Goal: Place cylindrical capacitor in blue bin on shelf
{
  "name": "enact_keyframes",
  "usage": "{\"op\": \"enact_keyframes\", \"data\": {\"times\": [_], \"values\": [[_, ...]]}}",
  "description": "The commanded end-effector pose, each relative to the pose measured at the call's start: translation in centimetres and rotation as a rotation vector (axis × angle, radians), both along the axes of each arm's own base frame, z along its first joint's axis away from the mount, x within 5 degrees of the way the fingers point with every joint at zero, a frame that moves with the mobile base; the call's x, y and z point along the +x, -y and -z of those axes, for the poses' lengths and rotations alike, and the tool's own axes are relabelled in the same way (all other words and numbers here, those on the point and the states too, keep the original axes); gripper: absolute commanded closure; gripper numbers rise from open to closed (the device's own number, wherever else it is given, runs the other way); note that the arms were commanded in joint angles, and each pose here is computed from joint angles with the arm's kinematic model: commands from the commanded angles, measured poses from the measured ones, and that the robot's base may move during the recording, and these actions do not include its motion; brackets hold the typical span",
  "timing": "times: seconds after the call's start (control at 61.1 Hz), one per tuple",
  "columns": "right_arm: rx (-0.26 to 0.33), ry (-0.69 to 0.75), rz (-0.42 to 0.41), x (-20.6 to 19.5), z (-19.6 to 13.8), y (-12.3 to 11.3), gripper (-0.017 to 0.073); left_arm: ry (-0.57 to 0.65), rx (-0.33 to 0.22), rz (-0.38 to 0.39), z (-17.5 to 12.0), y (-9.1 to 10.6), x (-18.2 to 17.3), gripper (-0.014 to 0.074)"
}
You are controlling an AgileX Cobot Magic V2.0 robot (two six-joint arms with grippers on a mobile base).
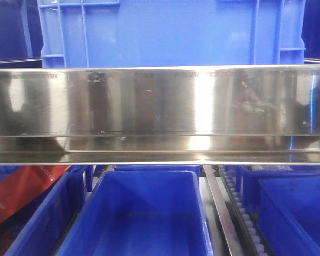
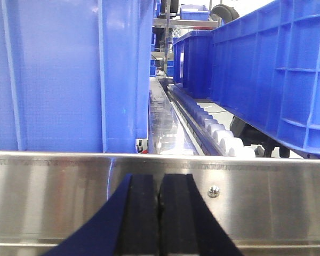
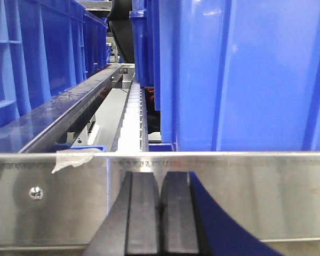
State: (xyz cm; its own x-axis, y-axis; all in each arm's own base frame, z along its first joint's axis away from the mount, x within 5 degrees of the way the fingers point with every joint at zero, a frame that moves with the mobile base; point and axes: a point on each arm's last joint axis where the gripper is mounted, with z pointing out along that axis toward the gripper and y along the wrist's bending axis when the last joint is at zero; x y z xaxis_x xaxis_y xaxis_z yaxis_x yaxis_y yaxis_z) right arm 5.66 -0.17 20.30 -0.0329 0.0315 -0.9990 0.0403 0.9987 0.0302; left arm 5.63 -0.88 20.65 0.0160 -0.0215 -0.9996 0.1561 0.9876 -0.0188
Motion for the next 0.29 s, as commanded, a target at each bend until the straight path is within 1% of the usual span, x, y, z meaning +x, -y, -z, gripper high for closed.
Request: {"op": "enact_keyframes", "data": {"times": [0.0,0.278], "values": [[0.002,0.025,0.006,-0.02,-0.15,0.04,0.0721,0.033,-0.008,0.001,-0.35,0.00,-0.06,0.0705],[0.002,0.025,0.006,-0.02,-0.15,0.04,0.0721,0.033,-0.008,0.001,-0.35,0.00,-0.06,0.0705]]}}
